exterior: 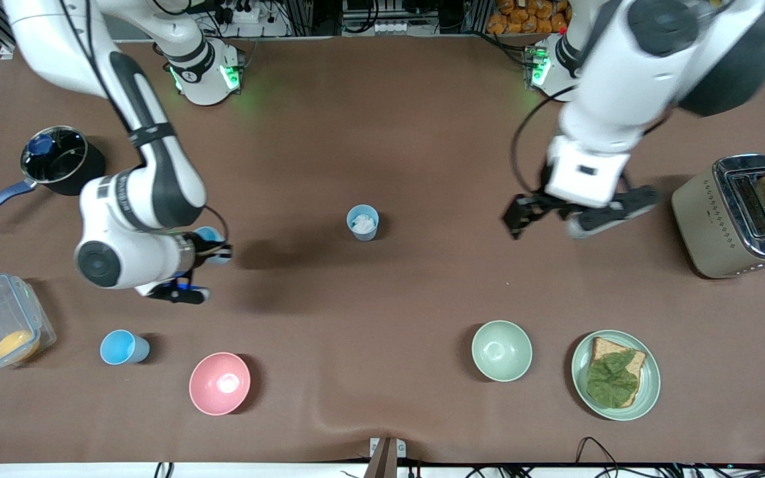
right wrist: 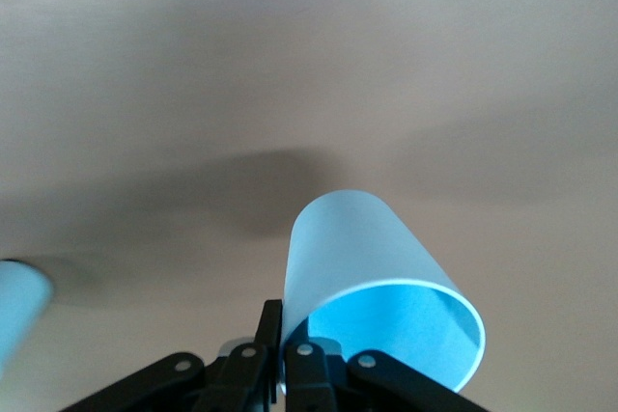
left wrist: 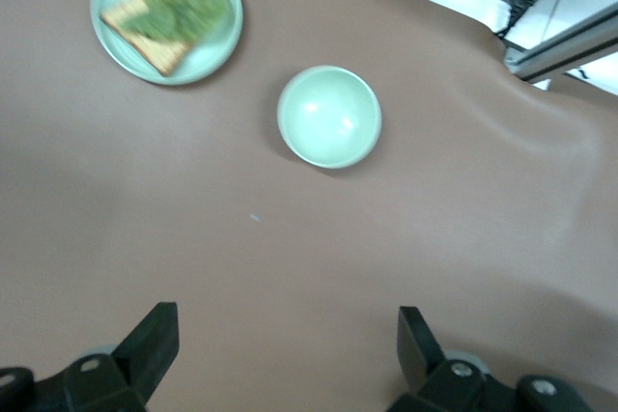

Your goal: Stack blue cups with both arms

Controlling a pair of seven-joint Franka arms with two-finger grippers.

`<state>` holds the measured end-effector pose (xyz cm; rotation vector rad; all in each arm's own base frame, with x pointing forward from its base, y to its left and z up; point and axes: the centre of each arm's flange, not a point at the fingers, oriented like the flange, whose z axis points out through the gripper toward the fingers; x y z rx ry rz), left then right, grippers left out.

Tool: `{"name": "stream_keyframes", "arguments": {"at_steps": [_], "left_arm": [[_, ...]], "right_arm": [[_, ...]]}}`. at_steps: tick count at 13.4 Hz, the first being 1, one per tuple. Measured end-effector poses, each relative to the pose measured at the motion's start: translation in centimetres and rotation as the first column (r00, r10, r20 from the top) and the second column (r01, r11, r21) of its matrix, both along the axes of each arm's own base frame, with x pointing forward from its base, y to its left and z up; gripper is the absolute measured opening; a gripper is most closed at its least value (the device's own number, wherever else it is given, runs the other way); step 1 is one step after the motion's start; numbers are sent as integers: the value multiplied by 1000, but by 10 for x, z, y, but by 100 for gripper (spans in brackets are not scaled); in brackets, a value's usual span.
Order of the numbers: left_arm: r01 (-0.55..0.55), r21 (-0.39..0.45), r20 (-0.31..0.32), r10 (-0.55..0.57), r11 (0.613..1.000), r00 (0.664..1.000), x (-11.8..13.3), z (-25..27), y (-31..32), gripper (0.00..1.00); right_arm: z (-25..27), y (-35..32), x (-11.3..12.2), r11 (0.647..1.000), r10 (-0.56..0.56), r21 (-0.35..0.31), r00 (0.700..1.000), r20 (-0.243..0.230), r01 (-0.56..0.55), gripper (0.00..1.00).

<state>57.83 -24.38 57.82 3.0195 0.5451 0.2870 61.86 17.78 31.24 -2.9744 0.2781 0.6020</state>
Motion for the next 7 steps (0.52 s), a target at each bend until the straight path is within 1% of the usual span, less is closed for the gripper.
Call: {"name": "stream_keyframes", "arguments": {"at_steps": [2, 3, 5, 6, 7], "left_arm": [[84, 54, -11, -84, 995, 996, 7, 12, 49, 100], [129, 75, -30, -127, 989, 991, 8, 17, 74, 100], [186, 61, -64, -183, 981, 981, 8, 28, 124, 100], [202, 52, -76, -198, 978, 977, 6, 34, 146, 100], [213, 49, -83, -209, 976, 974, 3, 39, 164, 100]], "right_arm": [[18, 69, -13, 999, -39, -12, 999, 14, 39, 5], [29, 119, -28, 997, -67, -38, 997, 25, 68, 5], [40, 222, -79, 989, -112, -91, 993, 47, 116, 5], [39, 260, -104, 987, -119, -100, 991, 65, 125, 5], [37, 284, -121, 987, -120, -100, 990, 79, 128, 5]]}}
